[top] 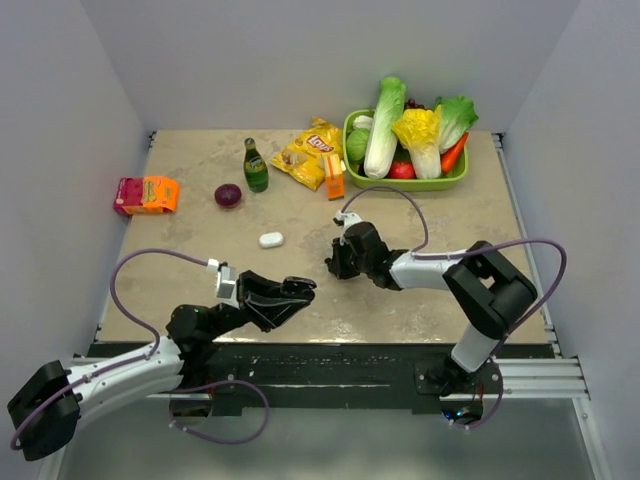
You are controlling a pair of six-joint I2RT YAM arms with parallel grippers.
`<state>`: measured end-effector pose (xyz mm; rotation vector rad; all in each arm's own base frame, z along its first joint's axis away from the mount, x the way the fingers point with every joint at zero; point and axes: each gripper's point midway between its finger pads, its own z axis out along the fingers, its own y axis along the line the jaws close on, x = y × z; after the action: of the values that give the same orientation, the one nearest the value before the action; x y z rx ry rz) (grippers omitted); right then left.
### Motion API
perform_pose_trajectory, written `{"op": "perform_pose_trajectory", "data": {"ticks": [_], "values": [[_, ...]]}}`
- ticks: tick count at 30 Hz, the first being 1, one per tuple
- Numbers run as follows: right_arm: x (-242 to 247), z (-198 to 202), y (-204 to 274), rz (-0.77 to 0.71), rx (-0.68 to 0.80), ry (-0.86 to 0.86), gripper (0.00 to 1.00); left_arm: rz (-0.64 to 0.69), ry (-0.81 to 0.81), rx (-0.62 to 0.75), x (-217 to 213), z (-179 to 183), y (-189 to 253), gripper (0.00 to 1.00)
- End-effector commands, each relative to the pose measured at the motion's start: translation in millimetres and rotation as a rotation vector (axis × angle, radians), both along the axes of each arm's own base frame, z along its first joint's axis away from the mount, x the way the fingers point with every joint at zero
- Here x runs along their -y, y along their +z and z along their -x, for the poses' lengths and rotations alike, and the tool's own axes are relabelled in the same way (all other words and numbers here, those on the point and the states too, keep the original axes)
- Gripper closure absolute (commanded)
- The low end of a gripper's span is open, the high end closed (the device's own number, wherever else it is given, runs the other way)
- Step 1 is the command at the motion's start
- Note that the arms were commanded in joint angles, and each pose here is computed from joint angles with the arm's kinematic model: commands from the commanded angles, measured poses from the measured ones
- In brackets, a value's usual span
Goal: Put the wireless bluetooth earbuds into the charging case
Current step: Pick up the earbud from the center of the board.
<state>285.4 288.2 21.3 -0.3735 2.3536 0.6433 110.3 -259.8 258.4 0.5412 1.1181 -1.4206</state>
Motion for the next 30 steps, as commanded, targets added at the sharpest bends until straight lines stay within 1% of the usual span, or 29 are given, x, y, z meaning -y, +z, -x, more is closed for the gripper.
{"op": "perform_pose_trajectory", "data": {"ticks": [1, 3, 9, 16, 19, 20, 22, 23, 26, 30], "values": [[-17, -19, 17, -0.052, 0.056, -0.006, 0.97, -0.050, -0.006, -0.006, -7, 8, -40, 1.00], [-15, -22, 13, -0.042, 0.053, -0.031, 1.00, -0.053, -0.006, -0.008, -7, 8, -40, 1.00], [0, -30, 0, 0.026, 0.046, -0.101, 1.00, -0.052, -0.009, -0.008, -7, 9, -40, 1.00], [15, -46, 1, 0.046, 0.067, -0.182, 1.00, -0.058, -0.011, -0.008, -7, 9, -42, 1.00], [23, -55, 0, 0.060, 0.063, -0.216, 0.94, -0.057, -0.012, -0.010, -8, 10, -44, 1.00], [29, -58, -1, 0.069, 0.062, -0.233, 0.90, -0.057, -0.013, -0.012, -8, 10, -44, 1.00], [31, -60, 3, 0.062, 0.068, -0.248, 0.83, -0.058, -0.011, -0.012, -8, 10, -44, 1.00], [29, -61, 7, 0.046, 0.079, -0.247, 0.76, -0.061, -0.009, -0.015, -8, 10, -45, 1.00], [23, -57, 32, -0.032, 0.138, -0.236, 0.65, -0.059, -0.008, -0.014, -9, 10, -45, 1.00], [4, -44, 59, -0.097, 0.180, -0.170, 0.57, -0.057, -0.008, -0.013, -9, 10, -45, 1.00]]}}
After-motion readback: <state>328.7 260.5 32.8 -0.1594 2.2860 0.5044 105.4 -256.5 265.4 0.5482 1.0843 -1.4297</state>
